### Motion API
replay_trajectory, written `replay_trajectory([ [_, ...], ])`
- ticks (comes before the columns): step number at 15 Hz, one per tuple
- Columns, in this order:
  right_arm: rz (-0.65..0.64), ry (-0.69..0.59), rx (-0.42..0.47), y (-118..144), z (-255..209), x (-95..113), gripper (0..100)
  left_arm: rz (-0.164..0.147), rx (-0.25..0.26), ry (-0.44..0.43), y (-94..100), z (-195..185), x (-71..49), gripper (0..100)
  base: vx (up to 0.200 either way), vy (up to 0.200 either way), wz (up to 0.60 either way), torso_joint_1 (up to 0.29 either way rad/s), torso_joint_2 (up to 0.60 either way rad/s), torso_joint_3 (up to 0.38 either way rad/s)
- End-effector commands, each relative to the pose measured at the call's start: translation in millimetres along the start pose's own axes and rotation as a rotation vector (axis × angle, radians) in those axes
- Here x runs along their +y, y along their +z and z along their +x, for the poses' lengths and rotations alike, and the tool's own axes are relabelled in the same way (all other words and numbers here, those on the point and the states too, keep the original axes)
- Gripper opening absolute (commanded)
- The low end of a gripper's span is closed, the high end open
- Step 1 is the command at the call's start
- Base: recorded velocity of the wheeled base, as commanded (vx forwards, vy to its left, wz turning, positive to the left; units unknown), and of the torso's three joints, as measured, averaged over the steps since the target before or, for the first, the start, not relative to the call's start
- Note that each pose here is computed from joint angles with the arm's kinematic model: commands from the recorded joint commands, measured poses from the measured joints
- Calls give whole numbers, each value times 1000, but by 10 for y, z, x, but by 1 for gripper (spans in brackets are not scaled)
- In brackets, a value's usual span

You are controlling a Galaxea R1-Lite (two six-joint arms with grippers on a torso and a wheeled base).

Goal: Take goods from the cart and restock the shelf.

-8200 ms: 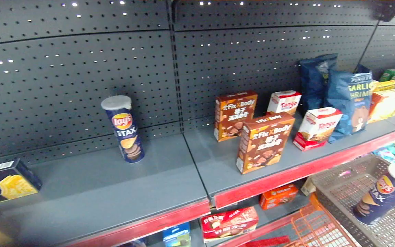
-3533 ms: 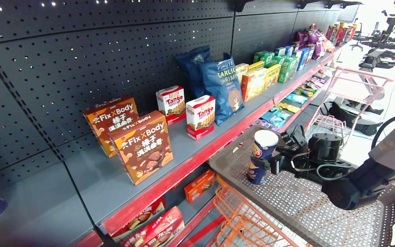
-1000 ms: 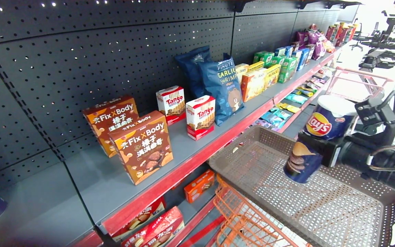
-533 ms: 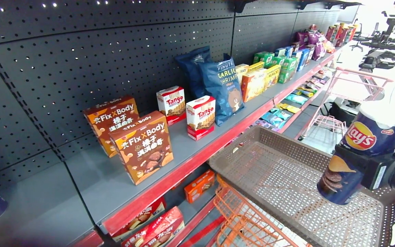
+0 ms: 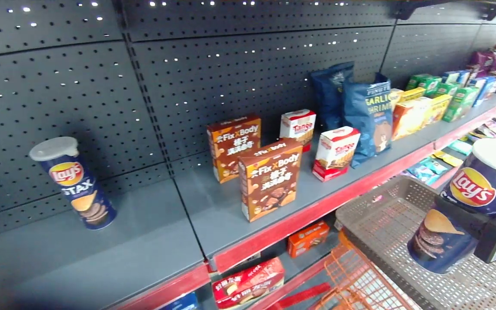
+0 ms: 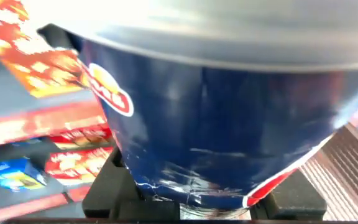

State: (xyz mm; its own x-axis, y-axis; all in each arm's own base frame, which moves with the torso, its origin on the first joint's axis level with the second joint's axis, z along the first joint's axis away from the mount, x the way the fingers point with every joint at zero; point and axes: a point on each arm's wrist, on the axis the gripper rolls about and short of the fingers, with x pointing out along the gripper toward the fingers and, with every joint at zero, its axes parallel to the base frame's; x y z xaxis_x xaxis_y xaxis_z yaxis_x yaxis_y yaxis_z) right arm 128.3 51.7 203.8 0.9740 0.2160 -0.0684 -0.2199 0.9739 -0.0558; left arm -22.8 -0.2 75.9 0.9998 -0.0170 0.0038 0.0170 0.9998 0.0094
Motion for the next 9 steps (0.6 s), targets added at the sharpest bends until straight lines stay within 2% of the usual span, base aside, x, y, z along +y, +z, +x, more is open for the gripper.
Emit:
replay_trajectory([
  [1, 3, -22, -27, 8, -87, -49, 0, 0, -1, 0, 0, 0, 0, 100, 0, 0, 600, 2, -2, 2],
  [4, -29, -32, -57, -75, -293, -104, 0, 0, -1, 0, 0, 0, 0, 100, 0, 0, 600, 5, -1, 9],
  [7, -82, -42, -49, -217, -426, -127, 0, 0, -1, 0, 0, 0, 0, 100, 0, 0, 0, 0, 0, 0],
  [9, -112, -6, -45, -270, -462, -105, 0, 0, -1, 0, 0, 0, 0, 100, 0, 0, 0, 0, 0, 0],
])
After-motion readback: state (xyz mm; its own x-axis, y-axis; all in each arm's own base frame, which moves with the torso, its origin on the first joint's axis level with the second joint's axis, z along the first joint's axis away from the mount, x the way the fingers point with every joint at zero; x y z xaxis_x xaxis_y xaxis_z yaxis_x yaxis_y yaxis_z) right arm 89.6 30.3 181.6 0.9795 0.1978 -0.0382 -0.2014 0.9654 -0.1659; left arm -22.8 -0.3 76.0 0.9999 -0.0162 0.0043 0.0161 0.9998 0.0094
